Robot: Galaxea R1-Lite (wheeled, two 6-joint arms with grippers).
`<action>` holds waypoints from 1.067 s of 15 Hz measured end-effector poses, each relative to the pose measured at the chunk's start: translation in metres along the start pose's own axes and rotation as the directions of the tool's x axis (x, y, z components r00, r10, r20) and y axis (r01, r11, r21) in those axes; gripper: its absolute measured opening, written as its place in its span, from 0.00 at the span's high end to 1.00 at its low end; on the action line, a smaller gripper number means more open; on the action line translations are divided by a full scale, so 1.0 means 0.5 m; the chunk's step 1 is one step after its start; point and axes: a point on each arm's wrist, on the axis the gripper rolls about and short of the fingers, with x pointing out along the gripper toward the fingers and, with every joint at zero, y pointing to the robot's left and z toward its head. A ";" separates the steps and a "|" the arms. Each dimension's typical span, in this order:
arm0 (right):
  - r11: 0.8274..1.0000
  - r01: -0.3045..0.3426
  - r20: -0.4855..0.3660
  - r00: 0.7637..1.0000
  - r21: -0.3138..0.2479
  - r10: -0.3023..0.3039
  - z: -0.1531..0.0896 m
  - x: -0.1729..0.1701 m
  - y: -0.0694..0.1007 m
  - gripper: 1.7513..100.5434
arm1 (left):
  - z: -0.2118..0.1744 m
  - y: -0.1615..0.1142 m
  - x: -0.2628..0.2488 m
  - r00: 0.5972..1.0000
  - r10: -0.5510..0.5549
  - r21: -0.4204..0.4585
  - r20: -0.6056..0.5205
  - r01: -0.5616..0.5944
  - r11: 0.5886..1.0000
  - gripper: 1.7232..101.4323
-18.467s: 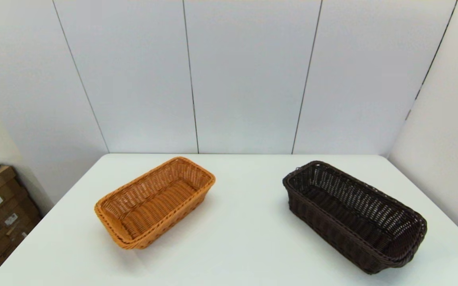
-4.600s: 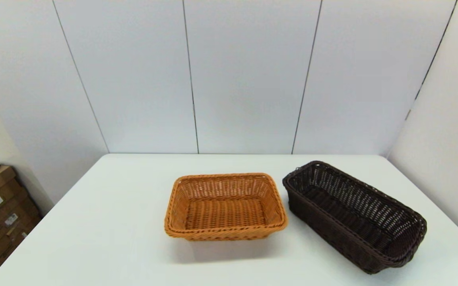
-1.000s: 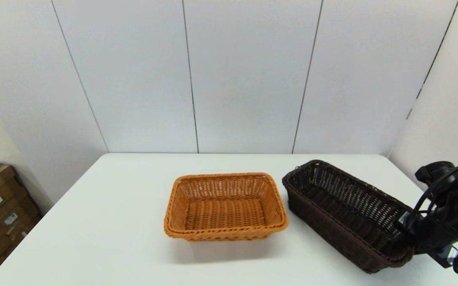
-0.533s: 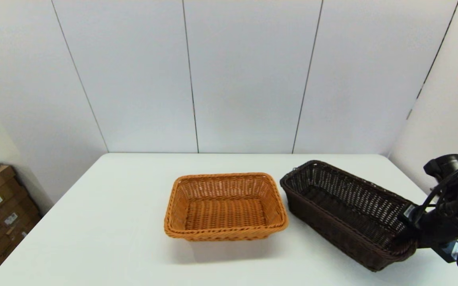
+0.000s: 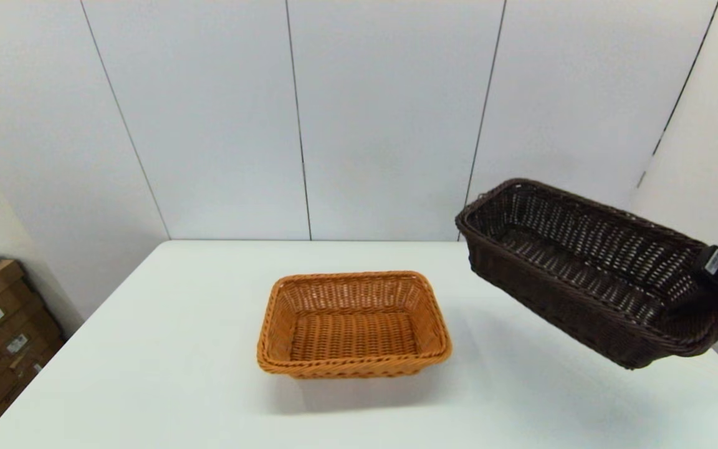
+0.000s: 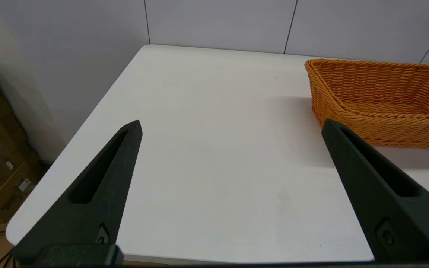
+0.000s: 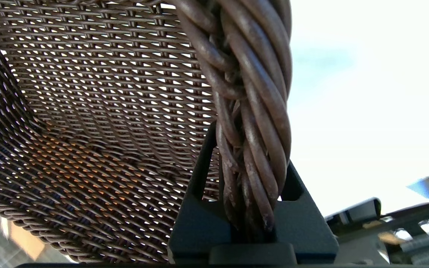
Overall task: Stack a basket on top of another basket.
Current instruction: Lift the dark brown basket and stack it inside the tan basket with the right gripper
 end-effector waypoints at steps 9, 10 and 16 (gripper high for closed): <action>0.846 -0.218 -0.063 0.975 -0.487 0.215 -0.053 -0.149 0.084 0.87 | 0.000 0.000 0.000 1.000 0.000 0.000 0.000 0.000 1.000 0.04; 0.813 -0.245 -0.077 0.967 -0.528 0.241 -0.062 -0.155 0.108 0.87 | 0.000 0.000 0.000 1.000 0.000 0.000 0.000 0.000 1.000 0.04; 0.616 -0.350 -0.203 0.933 -0.706 0.298 -0.133 -0.123 0.268 0.87 | 0.000 0.000 0.000 1.000 0.000 0.000 0.000 0.000 1.000 0.04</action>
